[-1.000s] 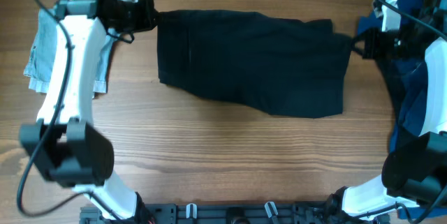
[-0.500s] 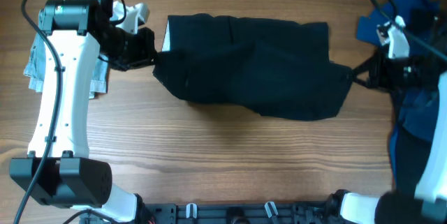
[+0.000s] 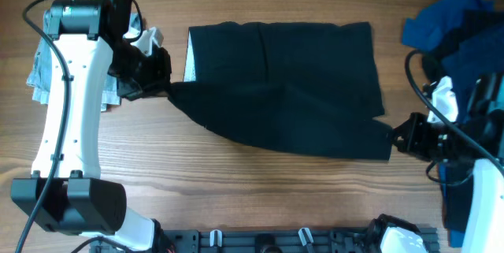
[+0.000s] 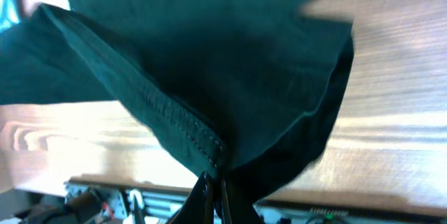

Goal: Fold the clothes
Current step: 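Lift the shorts with both grippers and lay them flat, waistband up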

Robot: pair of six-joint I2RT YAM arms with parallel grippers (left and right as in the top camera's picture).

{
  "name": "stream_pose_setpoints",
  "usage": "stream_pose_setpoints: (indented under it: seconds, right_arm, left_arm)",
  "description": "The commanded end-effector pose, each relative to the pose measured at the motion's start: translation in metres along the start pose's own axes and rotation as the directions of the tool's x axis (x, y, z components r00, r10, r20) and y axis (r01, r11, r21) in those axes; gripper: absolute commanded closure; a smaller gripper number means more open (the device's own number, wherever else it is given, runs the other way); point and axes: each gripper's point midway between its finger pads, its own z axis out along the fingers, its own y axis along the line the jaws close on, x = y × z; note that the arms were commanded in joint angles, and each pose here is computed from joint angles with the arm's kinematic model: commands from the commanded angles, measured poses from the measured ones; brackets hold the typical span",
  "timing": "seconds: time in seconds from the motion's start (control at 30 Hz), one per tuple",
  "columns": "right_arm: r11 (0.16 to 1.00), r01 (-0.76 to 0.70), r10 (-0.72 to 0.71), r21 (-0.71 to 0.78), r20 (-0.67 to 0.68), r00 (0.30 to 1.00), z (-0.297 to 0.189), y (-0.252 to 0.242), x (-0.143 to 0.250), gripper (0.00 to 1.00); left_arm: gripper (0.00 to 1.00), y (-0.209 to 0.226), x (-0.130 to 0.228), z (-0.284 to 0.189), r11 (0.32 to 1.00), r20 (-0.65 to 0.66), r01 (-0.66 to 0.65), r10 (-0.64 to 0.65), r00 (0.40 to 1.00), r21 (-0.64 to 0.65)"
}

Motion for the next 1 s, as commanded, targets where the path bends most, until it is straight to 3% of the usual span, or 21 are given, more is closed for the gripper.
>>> stream_pose_setpoints:
  seconds: [0.0, 0.4, 0.6, 0.63, 0.67, 0.7, 0.73, 0.77, 0.97]
  right_arm:
    - [0.993, -0.118, 0.119, 0.015, -0.100, 0.988, 0.032, -0.016, 0.021, 0.96]
    - [0.979, -0.204, 0.198, -0.013, -0.177, 0.964, 0.060, -0.022, 0.038, 0.96]
    - [0.972, -0.234, 0.227, -0.001, -0.244, 0.943, 0.057, -0.018, 0.055, 0.96]
    - [0.973, -0.230, 0.223, 0.001, -0.252, 0.942, 0.058, -0.017, 0.057, 0.96]
    - [0.974, -0.225, 0.218, 0.003, -0.258, 0.941, 0.058, -0.015, 0.058, 0.92]
    - [0.976, -0.219, 0.215, 0.012, -0.267, 0.939, 0.059, -0.014, 0.060, 0.80]
    - [0.978, -0.207, 0.202, 0.012, -0.278, 0.939, 0.059, -0.012, 0.063, 0.69]
    - [0.981, -0.192, 0.187, 0.011, -0.290, 0.939, 0.060, -0.010, 0.065, 0.47]
    - [0.991, -0.135, 0.133, 0.004, -0.208, 0.969, 0.045, -0.002, 0.042, 0.19]
  left_arm:
    - [0.96, 0.008, 0.023, 0.013, 0.998, -0.063, 0.053, -0.055, 0.997, -0.032]
    - [0.96, 0.052, 0.103, 0.093, 0.962, -0.376, 0.210, -0.262, 0.889, -0.174]
    - [0.96, 0.064, 0.124, 0.110, 0.952, -0.436, 0.221, -0.294, 0.851, -0.211]
    - [0.91, 0.064, 0.124, 0.109, 0.952, -0.436, 0.221, -0.294, 0.851, -0.212]
    - [0.64, 0.064, 0.124, 0.110, 0.952, -0.436, 0.221, -0.295, 0.851, -0.211]
    - [0.21, 0.064, 0.124, 0.110, 0.952, -0.436, 0.222, -0.294, 0.850, -0.210]
    - [0.00, 0.064, 0.125, 0.109, 0.952, -0.439, 0.222, -0.296, 0.849, -0.211]
    - [0.00, 0.064, 0.125, 0.109, 0.951, -0.442, 0.223, -0.297, 0.847, -0.212]
    - [0.00, 0.052, 0.111, 0.091, 0.967, -0.410, 0.192, -0.246, 0.879, -0.168]
